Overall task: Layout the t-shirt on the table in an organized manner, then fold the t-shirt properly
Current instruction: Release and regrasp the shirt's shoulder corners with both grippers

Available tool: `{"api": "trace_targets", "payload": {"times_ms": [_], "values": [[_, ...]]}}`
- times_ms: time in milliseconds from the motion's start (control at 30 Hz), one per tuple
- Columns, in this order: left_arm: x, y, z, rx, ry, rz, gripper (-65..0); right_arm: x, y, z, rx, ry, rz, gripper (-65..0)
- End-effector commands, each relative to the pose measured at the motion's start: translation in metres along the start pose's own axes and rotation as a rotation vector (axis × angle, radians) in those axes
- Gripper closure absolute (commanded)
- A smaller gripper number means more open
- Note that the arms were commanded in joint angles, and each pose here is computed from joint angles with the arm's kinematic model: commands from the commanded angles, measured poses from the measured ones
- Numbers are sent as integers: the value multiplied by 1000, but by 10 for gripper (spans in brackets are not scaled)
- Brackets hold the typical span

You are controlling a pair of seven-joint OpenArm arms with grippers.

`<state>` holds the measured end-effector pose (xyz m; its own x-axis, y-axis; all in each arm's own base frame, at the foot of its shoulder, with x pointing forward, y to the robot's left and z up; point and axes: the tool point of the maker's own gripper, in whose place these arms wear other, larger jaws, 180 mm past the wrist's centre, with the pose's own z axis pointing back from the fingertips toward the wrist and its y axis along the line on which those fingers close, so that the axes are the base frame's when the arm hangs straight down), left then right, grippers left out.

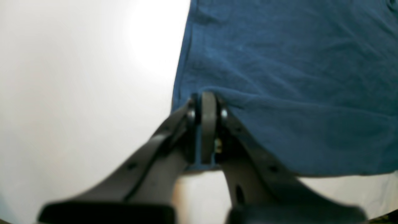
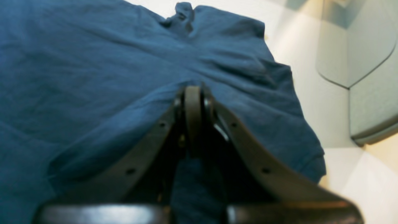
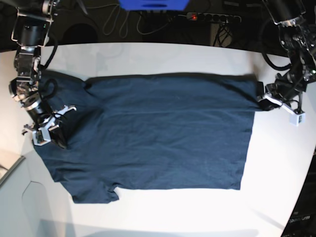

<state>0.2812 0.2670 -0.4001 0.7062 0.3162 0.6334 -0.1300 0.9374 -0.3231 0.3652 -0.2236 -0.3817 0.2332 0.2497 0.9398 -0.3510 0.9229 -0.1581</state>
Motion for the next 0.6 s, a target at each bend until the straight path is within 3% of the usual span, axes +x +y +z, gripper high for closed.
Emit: {"api": "trace_targets", "payload": {"times_ms": [0,333,433,567], "values": [[19,-1,3,-6,-49,-17,0,20,-7,-2,-5,-70,2,0],[18,-2,-2,-13,-41,-4,-1,20,-5,-4,-1,-60,1,-8],[5,-4,-10,-26,8,-8,-37,8,-5,-5,-1,6,1,-122],[2,-7,-14,-34,4,2,-154,7,-8,-3,-11,22,4,-304]]}}
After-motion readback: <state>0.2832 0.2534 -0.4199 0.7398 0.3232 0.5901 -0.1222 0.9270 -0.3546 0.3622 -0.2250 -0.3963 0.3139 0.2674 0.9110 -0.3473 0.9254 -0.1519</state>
